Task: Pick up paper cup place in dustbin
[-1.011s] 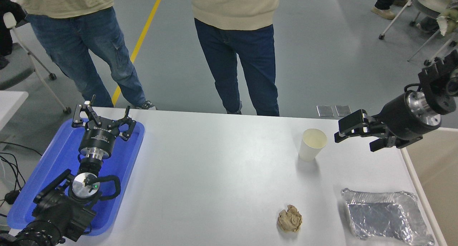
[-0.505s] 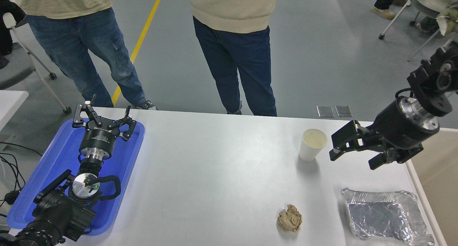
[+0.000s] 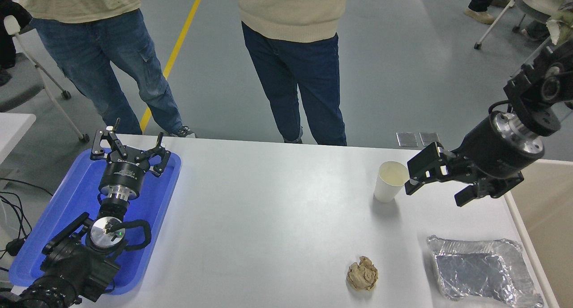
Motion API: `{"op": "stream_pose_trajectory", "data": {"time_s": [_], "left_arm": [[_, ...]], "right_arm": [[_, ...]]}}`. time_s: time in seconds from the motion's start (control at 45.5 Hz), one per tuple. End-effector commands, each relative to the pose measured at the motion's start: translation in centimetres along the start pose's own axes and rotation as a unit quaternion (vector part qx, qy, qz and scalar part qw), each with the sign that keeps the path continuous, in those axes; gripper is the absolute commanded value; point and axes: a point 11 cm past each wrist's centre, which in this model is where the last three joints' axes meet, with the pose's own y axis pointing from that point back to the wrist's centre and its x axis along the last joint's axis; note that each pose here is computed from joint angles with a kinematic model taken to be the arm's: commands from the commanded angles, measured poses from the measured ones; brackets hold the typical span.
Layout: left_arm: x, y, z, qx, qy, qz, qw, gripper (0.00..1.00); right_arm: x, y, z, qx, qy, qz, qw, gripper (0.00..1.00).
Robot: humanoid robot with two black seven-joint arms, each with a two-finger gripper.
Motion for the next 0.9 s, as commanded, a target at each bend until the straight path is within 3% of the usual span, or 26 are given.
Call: {"op": "stream_pose_trajectory", "data": {"time_s": [0.0, 0.44, 0.879], "left_arm": [[0.0, 0.0, 0.0, 0.0, 0.0, 0.0, 1.0, 1.0], [0.0, 0.0, 0.0, 0.0, 0.0, 0.001, 1.0, 1.0], [0.0, 0.0, 0.0, -0.001, 0.0, 0.001, 1.0, 1.0]], "right_arm": [[0.2, 2.5, -1.0, -0.004, 0.009, 0.016, 1.0, 1.0], [1.0, 7.2, -1.6, -0.021, 0.022, 0.083, 0.996, 1.0], [0.1, 7.8, -1.3, -0.037, 0.034, 0.081, 0.995, 1.0]]}}
